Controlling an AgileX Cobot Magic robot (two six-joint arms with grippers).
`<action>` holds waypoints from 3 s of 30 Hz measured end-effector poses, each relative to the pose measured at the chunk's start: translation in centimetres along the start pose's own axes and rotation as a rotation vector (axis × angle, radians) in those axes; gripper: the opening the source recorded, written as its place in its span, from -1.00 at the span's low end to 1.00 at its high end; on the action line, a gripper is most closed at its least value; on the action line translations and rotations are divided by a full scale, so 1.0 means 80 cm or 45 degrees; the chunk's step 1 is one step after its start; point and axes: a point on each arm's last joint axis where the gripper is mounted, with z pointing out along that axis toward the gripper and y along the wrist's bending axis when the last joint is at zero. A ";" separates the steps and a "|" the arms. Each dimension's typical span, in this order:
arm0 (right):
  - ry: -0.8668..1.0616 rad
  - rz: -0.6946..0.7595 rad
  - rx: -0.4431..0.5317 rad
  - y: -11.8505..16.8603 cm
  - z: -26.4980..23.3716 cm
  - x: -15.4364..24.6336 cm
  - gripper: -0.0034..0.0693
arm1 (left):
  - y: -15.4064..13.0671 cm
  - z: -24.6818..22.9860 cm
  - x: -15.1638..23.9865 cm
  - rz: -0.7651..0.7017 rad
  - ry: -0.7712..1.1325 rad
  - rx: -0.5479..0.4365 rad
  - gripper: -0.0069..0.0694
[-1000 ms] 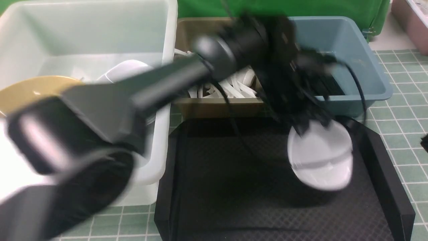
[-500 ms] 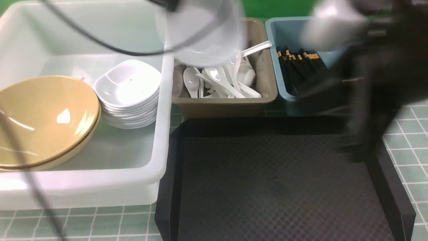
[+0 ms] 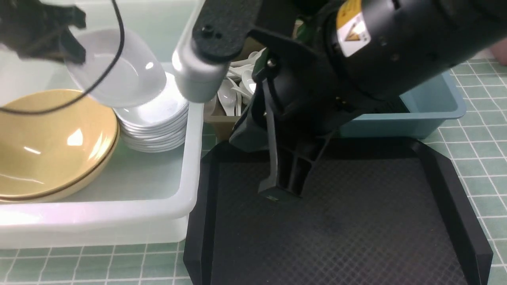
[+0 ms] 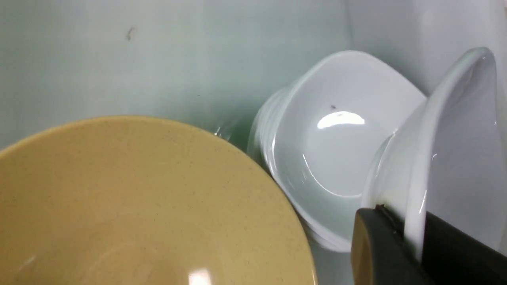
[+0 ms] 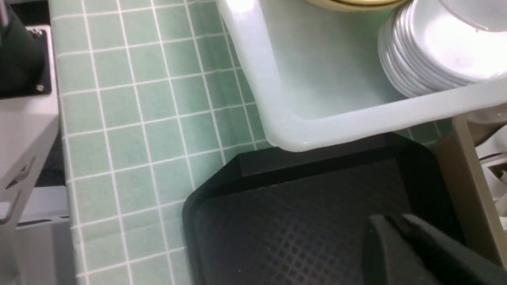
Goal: On blue table put chopsticks spoon bowls plates into blue grey white boxes.
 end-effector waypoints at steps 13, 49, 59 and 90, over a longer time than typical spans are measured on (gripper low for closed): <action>0.005 -0.016 0.031 -0.003 0.001 0.000 -0.74 | 0.020 0.084 0.001 0.023 0.025 0.056 -0.66; 0.123 0.105 0.296 0.000 -0.058 0.064 -0.65 | -0.064 -0.173 0.087 0.323 -0.178 -0.150 -0.82; -0.208 0.119 0.366 0.034 -0.094 0.131 -0.63 | -0.064 -0.181 0.258 0.446 -0.519 -0.184 -0.82; -0.874 0.166 0.413 0.079 -0.118 0.201 -0.59 | -0.040 -0.120 0.396 0.565 -0.730 -0.259 -0.82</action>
